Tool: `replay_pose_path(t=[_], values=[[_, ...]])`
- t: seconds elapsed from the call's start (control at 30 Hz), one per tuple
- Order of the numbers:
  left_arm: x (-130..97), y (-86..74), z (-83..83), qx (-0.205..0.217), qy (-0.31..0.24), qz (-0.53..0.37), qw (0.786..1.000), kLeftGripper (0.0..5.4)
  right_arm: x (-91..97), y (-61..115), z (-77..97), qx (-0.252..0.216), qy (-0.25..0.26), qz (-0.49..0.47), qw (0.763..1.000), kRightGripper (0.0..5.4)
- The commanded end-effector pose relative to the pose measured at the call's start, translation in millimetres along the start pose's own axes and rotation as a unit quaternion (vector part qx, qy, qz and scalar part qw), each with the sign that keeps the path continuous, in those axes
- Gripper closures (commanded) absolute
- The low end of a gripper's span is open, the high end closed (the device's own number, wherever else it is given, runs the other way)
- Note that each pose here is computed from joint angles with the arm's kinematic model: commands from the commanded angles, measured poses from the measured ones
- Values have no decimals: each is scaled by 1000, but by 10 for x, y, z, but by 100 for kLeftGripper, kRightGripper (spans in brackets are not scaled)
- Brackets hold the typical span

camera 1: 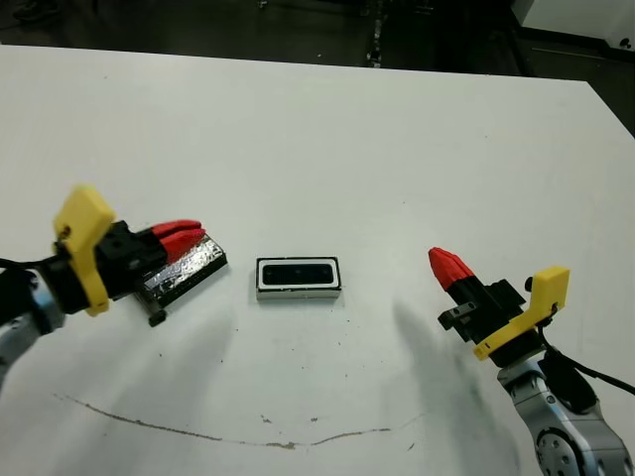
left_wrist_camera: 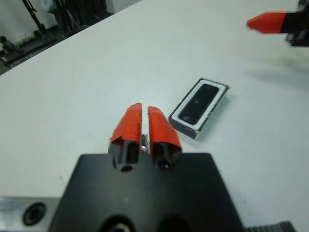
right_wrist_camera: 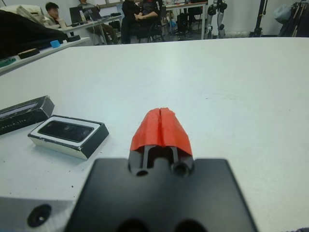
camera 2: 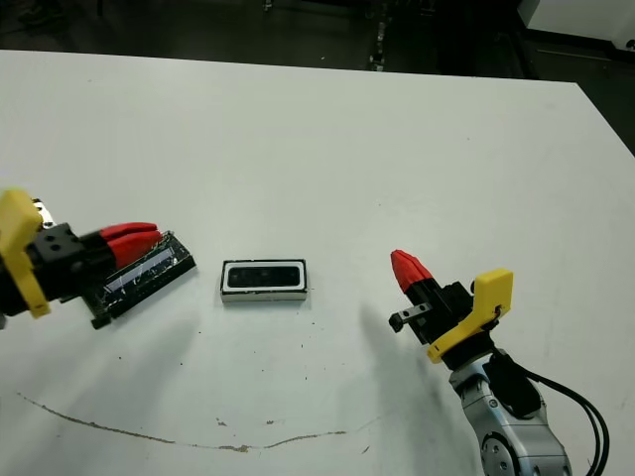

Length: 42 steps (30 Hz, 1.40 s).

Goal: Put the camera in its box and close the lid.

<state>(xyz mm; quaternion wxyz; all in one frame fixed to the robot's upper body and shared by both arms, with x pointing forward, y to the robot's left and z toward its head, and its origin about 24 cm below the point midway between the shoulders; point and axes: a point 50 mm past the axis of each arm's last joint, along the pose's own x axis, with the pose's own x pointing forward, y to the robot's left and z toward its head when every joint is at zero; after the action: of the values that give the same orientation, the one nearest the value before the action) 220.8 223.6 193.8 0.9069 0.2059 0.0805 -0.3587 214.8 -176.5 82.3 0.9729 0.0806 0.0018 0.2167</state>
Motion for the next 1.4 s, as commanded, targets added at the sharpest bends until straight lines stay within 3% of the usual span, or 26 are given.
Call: replay_pose_path(t=[0.03,0.17,0.33,0.93,1.07,1.4], values=[[-33,137,67,21,40,17,999,396,-29,-40,-18,-1,9,-6,1000,540],[-21,280,69,30,87,15,996,338,-29,-43,-23,-3,8,-5,1000,540],[50,346,52,65,136,-2,988,265,-29,-45,-29,-6,9,-2,1000,540],[272,324,-245,40,162,-57,984,7,-25,-28,-21,-14,10,-5,1000,540],[285,298,-252,29,176,-46,983,0,-21,-23,-21,-6,9,-1,1000,540],[297,260,-291,-46,200,-20,978,0,-13,-23,-17,-10,9,2,1000,540]])
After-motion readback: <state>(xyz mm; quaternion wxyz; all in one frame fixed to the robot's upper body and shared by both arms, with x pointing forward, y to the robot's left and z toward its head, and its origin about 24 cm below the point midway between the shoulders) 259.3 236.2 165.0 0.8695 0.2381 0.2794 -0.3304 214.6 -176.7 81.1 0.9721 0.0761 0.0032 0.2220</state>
